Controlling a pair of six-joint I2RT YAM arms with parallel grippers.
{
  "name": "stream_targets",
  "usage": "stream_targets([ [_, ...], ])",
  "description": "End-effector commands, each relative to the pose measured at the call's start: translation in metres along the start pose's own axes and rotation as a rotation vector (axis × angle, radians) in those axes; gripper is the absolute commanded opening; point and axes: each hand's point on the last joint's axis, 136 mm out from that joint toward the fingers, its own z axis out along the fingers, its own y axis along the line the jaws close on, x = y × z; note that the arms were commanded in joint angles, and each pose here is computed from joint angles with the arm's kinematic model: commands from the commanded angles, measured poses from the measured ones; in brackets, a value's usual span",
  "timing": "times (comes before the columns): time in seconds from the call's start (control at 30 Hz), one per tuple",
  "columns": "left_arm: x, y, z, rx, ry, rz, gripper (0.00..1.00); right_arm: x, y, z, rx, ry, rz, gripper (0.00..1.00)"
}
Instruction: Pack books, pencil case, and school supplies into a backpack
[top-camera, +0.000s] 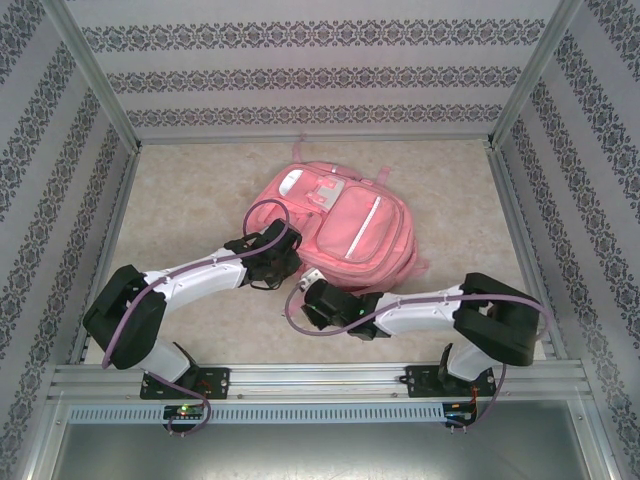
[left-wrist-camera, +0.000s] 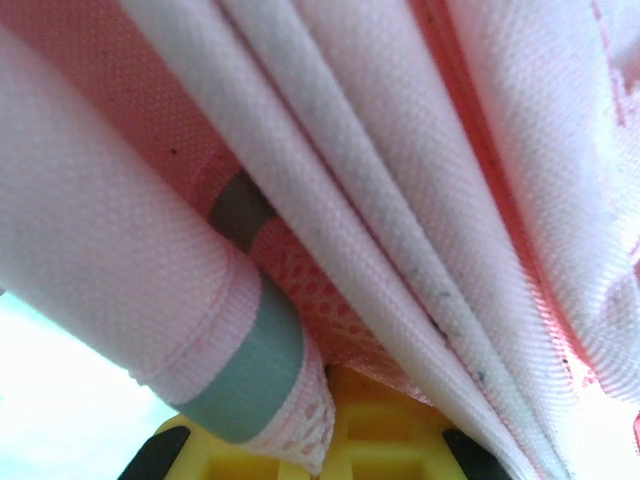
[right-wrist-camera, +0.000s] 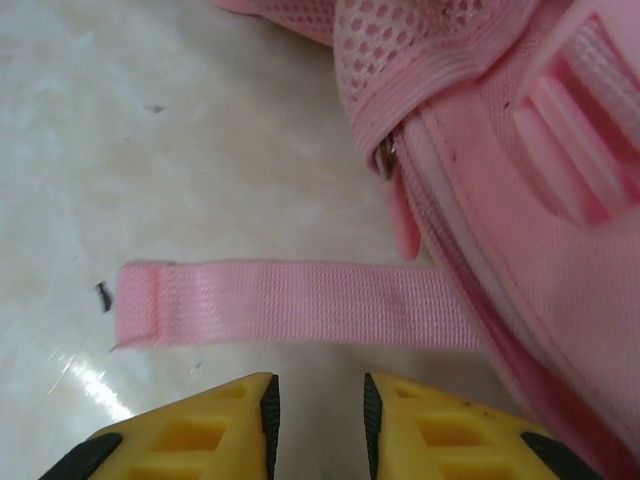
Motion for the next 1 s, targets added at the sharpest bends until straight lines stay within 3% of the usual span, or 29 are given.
stream_targets([
  [0.0, -0.010, -0.016, -0.010, 0.053, -0.023, -0.035, 0.03, -0.024, -0.006, 0.007, 0.070, -0.093, -0.013, 0.30],
  [0.27, -0.008, -0.009, -0.013, 0.041, -0.019, -0.047, 0.03, -0.040, -0.015, 0.017, 0.129, -0.163, -0.015, 0.36],
  [0.53, -0.007, -0.009, -0.014, 0.042, -0.013, -0.052, 0.03, -0.052, -0.025, 0.024, 0.164, -0.206, -0.015, 0.35],
  [0.8, -0.007, -0.007, -0.013, 0.037, -0.018, -0.059, 0.03, -0.065, -0.023, 0.021, 0.144, -0.228, 0.003, 0.09],
  [0.83, -0.009, -0.007, -0.014, 0.034, -0.024, -0.057, 0.03, -0.064, -0.025, 0.019, 0.146, -0.225, 0.010, 0.00],
  [0.97, -0.014, -0.006, -0.015, 0.028, -0.045, -0.055, 0.03, -0.052, -0.031, 0.009, 0.139, -0.219, 0.040, 0.00],
])
